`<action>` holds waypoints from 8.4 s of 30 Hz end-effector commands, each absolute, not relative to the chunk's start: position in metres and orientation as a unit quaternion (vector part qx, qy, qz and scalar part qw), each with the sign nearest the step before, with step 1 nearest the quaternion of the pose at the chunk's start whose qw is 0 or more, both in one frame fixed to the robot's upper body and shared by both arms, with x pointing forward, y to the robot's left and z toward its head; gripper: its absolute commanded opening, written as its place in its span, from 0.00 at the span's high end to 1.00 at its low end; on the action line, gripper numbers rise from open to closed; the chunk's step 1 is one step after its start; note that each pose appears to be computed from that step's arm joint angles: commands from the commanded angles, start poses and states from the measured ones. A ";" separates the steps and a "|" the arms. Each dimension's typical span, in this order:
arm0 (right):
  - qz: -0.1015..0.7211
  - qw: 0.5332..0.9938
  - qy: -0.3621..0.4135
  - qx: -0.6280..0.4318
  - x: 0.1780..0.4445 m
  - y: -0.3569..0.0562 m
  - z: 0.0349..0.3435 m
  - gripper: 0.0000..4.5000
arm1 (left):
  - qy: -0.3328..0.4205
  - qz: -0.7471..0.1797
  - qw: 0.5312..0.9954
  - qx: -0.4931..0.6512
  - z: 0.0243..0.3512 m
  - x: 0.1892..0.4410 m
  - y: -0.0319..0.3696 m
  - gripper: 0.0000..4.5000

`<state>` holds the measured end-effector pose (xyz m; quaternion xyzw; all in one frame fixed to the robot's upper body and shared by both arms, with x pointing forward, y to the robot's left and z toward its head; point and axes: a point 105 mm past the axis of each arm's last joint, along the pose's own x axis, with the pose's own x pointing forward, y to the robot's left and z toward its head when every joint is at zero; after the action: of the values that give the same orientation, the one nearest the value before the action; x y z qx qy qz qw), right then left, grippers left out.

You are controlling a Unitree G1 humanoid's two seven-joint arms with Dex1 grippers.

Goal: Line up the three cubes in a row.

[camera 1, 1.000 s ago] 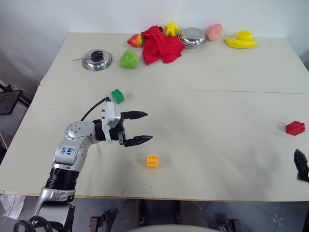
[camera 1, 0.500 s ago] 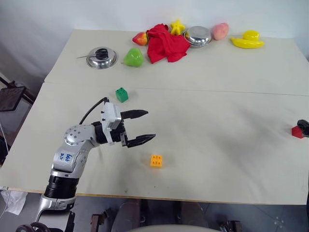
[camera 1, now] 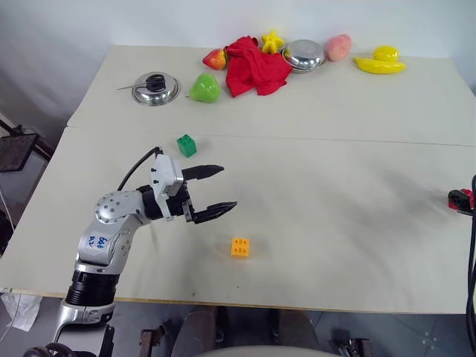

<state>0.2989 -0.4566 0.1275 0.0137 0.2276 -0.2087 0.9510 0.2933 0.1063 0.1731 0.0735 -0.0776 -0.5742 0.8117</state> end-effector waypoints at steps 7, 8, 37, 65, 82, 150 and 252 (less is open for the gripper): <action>-0.137 0.968 0.210 -0.007 0.308 -0.446 0.149 0.66 | -0.101 -0.603 0.789 0.068 0.187 0.284 0.103 0.00; -0.081 0.972 0.213 -0.045 0.311 -0.433 0.155 0.66 | -0.100 -0.606 0.786 0.067 0.186 0.283 0.104 0.00; 0.615 0.704 0.113 -0.335 0.336 -0.233 0.136 0.66 | -0.066 -0.568 0.817 0.075 0.152 0.276 0.135 0.00; 0.612 0.770 -0.084 -0.160 0.239 -0.216 0.180 0.01 | -0.007 -0.267 0.958 0.109 0.124 0.280 0.314 0.00; 0.493 0.844 -0.168 -0.125 0.233 -0.211 0.175 0.01 | -0.036 -0.246 0.968 0.023 0.121 0.299 0.268 0.00; 0.387 0.909 -0.051 -0.145 0.169 -0.260 0.159 0.00 | 0.014 -0.708 0.673 0.212 0.121 0.362 -0.023 0.67; 0.525 0.842 -0.040 -0.119 0.195 -0.231 0.147 0.00 | 0.013 -0.654 0.741 0.150 0.126 0.356 0.136 0.67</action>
<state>0.1945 -0.2267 0.1400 -0.1057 -0.0295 0.5344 0.8381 0.3517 0.1376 0.1274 0.1484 0.0120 -0.6553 0.7405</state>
